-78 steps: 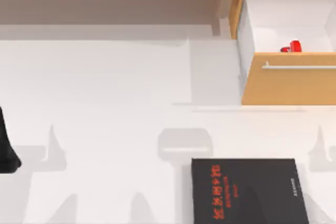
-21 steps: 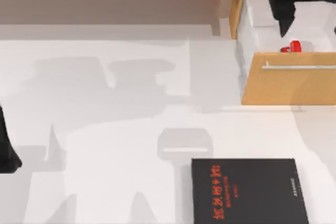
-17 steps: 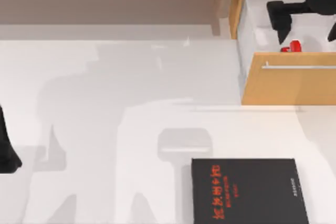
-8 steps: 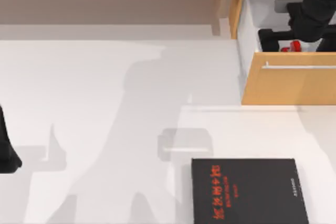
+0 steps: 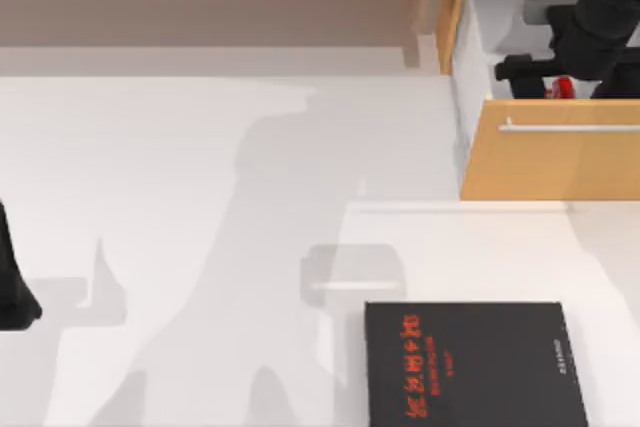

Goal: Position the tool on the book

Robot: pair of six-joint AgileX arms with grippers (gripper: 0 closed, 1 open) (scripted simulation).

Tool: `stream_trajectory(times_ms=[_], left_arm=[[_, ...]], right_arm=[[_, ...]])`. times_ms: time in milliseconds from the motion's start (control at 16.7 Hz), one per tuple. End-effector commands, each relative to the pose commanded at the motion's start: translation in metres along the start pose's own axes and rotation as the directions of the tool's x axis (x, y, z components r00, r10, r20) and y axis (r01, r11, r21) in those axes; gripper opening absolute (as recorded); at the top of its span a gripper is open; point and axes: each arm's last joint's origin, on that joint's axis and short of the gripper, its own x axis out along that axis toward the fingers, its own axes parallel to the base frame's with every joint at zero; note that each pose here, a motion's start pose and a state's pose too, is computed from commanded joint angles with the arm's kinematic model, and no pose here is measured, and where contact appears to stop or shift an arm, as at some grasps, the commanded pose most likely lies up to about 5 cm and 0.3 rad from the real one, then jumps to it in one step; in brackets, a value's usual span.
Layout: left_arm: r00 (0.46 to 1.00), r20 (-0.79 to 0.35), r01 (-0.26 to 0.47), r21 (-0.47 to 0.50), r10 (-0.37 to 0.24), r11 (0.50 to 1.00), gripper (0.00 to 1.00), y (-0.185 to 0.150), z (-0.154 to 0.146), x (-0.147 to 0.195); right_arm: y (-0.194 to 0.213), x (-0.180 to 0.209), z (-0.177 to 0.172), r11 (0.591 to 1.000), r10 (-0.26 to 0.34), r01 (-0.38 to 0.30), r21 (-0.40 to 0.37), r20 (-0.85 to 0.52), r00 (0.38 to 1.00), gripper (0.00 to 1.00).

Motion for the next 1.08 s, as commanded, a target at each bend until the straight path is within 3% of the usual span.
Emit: stream_trajectory(times_ms=[420, 1080], left_arm=[[1.000, 0.000, 0.000, 0.000, 0.000, 1.000, 1.00, 0.0000, 0.0000, 0.0000], [1.000, 0.000, 0.000, 0.000, 0.000, 1.000, 1.00, 0.0000, 0.0000, 0.0000]], right_arm=[[0.0000, 0.0000, 0.0000, 1.000, 0.000, 0.000, 0.000, 0.000, 1.000, 0.02], [0.0018, -0.0052, -0.0003, 1.000, -0.001, 0.001, -0.002, 0.009, 1.000, 0.00]])
